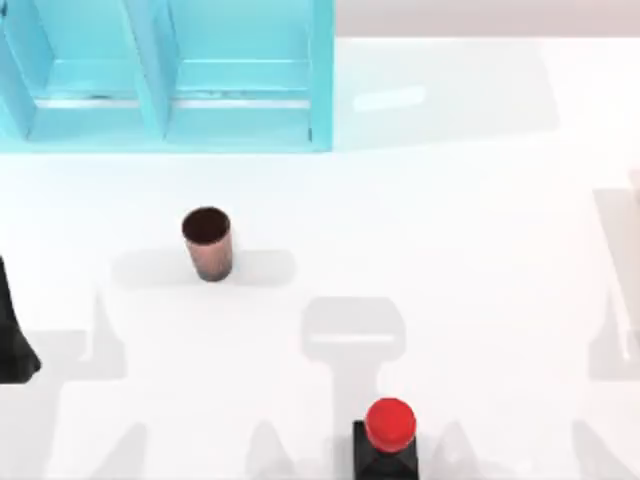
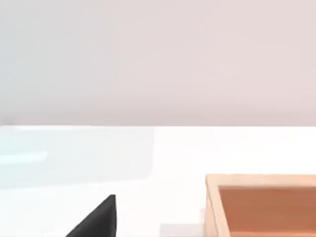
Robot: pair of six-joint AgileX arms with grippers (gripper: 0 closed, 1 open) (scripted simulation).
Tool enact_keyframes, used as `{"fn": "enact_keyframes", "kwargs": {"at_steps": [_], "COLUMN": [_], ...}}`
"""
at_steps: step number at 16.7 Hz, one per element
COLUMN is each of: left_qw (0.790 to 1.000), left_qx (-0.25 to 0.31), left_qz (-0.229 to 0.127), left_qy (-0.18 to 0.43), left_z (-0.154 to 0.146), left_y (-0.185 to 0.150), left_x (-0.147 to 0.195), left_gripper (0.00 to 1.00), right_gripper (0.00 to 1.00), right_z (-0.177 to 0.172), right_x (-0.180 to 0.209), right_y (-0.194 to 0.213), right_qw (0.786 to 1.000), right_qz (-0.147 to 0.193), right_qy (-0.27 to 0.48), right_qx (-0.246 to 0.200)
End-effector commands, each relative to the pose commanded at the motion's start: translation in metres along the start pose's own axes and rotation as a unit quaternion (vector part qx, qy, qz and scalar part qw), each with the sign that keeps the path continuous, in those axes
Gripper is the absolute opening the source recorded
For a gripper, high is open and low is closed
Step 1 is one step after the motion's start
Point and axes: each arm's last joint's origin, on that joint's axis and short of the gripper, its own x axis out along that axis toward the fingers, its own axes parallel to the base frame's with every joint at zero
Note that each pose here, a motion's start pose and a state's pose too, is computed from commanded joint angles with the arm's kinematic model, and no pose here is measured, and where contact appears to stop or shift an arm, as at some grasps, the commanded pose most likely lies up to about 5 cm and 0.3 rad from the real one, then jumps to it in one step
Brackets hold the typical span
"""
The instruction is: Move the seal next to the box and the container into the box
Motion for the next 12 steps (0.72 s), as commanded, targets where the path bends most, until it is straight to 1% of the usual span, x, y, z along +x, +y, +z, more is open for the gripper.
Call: {"fn": "enact_keyframes", "kwargs": {"at_steps": [3,5,7,9,11,12], "left_qw": [1.000,1.000,1.000,1.000,1.000,1.000], "left_qx": [0.000,0.000,0.000,0.000,0.000,0.000], "left_qz": [0.000,0.000,0.000,0.000,0.000,0.000], "left_qy": [0.000,0.000,0.000,0.000,0.000,0.000], "left_z": [0.000,0.000,0.000,0.000,0.000,0.000], "left_y": [0.000,0.000,0.000,0.000,0.000,0.000], "left_x": [0.000,0.000,0.000,0.000,0.000,0.000], "left_gripper": [1.00,1.00,1.00,1.00,1.00,1.00], "right_gripper": [1.00,1.00,1.00,1.00,1.00,1.00], "right_z": [0.002,0.009,0.023,0.043,0.065,0.074], "right_x": [0.000,0.001,0.003,0.007,0.015,0.020], "right_y": [0.001,0.006,0.015,0.028,0.047,0.059], "right_qw": [1.000,0.999,0.994,0.982,0.960,0.946], "right_qz": [0.004,0.025,0.061,0.106,0.147,0.161], "right_qy": [0.004,0.026,0.067,0.126,0.204,0.249], "right_qx": [0.004,0.025,0.057,0.092,0.120,0.129]}}
